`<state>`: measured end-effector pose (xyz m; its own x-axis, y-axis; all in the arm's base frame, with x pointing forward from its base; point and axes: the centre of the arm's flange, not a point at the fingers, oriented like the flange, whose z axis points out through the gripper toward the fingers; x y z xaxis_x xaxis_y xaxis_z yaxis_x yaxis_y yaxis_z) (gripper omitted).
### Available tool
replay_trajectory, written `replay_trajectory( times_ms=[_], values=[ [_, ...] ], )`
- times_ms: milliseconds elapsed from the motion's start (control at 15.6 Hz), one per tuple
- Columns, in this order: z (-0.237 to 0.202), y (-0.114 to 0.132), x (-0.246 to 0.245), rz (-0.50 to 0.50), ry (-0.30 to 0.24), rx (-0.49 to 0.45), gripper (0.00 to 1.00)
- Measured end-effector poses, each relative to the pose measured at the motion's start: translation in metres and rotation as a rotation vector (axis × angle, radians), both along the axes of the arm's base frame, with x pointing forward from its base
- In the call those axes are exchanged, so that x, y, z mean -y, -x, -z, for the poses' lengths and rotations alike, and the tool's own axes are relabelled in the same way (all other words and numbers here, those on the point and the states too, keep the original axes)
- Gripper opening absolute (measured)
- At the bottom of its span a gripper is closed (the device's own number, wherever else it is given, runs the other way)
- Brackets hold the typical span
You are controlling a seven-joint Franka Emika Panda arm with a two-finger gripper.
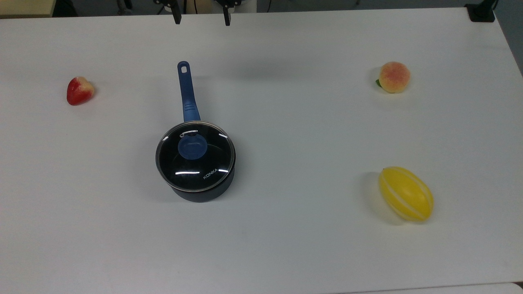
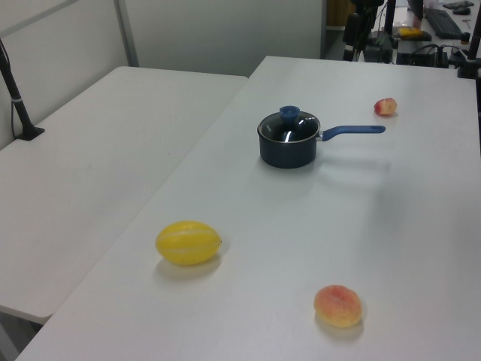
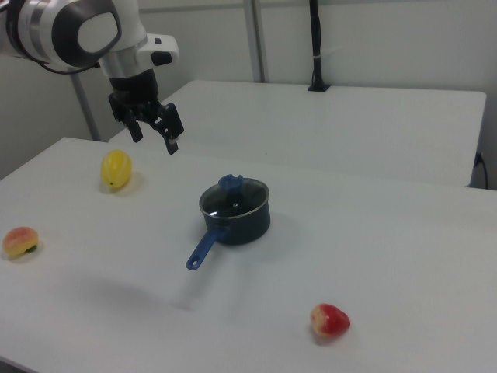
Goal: Open lid
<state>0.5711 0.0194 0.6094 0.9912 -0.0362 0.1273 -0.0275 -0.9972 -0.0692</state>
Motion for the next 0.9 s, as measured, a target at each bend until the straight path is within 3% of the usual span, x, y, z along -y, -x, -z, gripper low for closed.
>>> replay_trajectory(
  times_ms=[899],
  values=[
    [-0.022, 0.028, 0.005, 0.003, -0.002, -0.030, 1.00]
  ],
)
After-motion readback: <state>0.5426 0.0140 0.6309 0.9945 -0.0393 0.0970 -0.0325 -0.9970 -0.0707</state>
